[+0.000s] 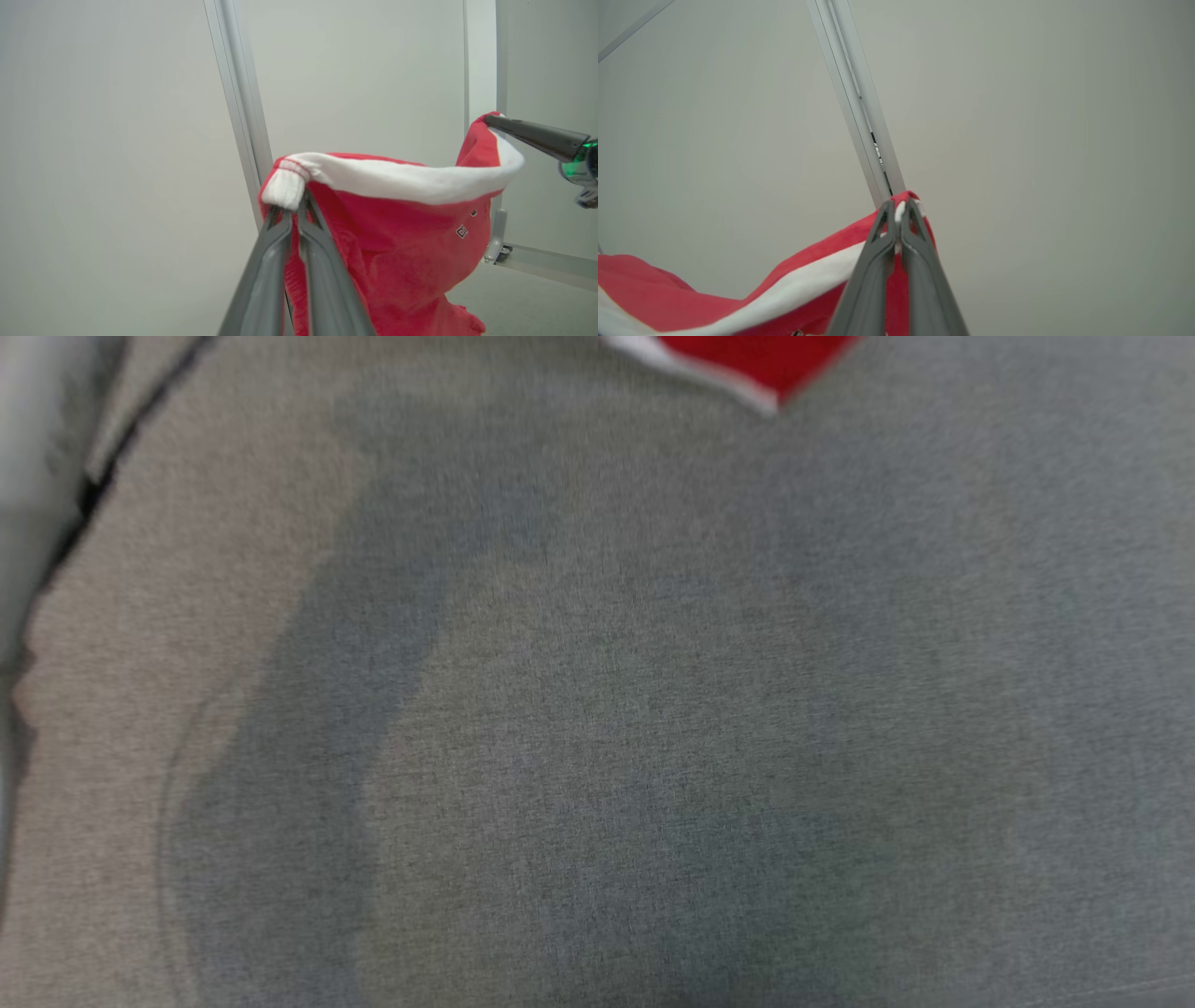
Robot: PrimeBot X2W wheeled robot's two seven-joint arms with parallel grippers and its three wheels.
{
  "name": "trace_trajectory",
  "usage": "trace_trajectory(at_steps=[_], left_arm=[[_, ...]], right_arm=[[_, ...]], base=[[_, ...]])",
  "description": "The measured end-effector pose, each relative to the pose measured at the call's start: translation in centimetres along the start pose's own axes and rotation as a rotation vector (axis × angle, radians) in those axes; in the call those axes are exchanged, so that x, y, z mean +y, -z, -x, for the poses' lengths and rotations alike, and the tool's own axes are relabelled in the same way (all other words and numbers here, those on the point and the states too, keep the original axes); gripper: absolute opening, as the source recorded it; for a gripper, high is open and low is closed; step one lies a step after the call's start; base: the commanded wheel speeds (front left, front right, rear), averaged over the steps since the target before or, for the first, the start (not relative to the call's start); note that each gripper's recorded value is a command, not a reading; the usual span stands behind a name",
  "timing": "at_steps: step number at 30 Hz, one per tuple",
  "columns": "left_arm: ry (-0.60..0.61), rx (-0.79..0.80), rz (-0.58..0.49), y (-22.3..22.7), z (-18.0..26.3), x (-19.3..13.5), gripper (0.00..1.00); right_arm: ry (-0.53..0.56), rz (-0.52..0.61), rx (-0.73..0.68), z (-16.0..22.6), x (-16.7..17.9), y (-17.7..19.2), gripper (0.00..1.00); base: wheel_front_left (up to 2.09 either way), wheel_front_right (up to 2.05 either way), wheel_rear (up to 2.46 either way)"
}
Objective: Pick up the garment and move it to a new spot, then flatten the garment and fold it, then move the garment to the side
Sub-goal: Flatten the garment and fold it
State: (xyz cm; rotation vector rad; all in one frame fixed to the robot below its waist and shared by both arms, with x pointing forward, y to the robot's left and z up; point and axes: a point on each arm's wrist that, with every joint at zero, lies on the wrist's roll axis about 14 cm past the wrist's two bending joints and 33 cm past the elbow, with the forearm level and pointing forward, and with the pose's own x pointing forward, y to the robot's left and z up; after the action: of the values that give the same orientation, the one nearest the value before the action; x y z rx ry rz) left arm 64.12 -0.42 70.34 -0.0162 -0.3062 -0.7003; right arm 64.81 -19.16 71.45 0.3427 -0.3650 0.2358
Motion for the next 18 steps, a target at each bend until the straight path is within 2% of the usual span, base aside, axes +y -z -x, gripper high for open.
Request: trace_trajectory(at_steps=[8, 14, 18], left_arm=[[-0.033, 0.007, -0.040, 2.5, -3.8, 3.6, 0.00], [-0.044, 0.042, -0.065, 4.7, -4.8, 4.9, 0.00], [-0.058, 0.059, -0.041, 6.7, -4.7, 5.6, 0.00]], right_arm=[[0.021, 0.045, -0.005, -5.4, -1.8, 2.0, 0.00], [0.013, 0.092, 0.017, -7.3, -2.0, 4.3, 0.00], [0.012, 0.085, 0.040, -7.5, -2.2, 6.5, 0.00]], base=[[0.00, 0.00, 0.00], [0.00, 0.00, 0.00], [0.00, 0.00, 0.00]])
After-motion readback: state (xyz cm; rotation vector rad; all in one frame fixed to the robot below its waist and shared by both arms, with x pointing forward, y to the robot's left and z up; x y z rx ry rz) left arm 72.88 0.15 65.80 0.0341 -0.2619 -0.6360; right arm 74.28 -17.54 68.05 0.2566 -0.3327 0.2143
